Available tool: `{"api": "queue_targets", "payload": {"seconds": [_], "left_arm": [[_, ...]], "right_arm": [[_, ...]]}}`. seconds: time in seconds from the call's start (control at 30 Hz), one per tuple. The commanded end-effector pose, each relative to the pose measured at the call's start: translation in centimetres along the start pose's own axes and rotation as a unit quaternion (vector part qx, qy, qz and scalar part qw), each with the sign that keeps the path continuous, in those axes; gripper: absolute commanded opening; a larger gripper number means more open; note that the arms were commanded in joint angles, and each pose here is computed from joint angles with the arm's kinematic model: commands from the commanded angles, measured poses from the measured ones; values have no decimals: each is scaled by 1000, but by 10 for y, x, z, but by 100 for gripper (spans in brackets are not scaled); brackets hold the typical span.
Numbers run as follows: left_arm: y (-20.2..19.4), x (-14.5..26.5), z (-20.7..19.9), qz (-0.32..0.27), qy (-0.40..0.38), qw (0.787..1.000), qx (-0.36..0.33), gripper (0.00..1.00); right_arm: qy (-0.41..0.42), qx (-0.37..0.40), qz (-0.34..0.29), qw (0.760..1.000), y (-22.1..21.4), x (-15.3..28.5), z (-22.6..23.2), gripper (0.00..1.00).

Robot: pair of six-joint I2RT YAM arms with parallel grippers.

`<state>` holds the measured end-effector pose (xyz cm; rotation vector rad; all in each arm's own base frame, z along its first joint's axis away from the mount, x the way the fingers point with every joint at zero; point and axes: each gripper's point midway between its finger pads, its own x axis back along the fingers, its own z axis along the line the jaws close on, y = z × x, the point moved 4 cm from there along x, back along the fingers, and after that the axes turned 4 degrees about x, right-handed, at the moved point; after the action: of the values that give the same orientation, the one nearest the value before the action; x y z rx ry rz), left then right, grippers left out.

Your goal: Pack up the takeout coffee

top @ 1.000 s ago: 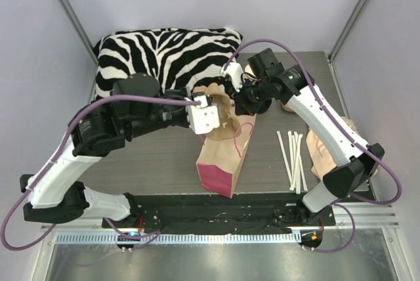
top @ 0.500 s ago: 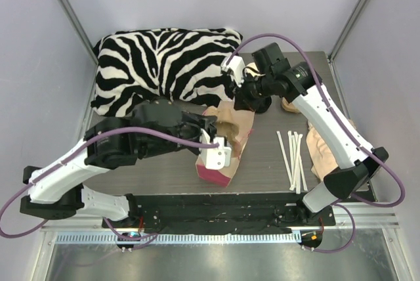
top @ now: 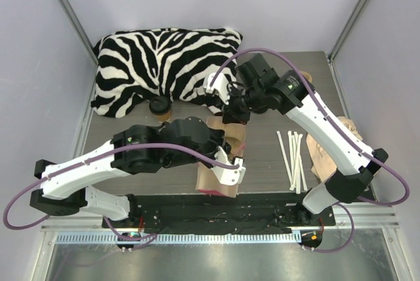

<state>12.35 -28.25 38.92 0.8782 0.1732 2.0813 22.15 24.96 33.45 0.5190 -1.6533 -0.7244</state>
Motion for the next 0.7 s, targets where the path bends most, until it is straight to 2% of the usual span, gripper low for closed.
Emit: {"api": "queue_targets", "payload": {"seconds": [0.0, 0.43, 0.67], "left_arm": [[-5, -7, 0, 31, 5, 999, -14, 0], [-16, -31, -61, 20, -98, 994, 45, 0], [-15, -37, -71, 13, -117, 990, 76, 0]], "right_arm": [[-13, 22, -10, 1000, 4, 16, 9, 1], [8, 34, -30, 999, 10, 17, 17, 1], [32, 71, -36, 996, 6, 17, 24, 1]]}}
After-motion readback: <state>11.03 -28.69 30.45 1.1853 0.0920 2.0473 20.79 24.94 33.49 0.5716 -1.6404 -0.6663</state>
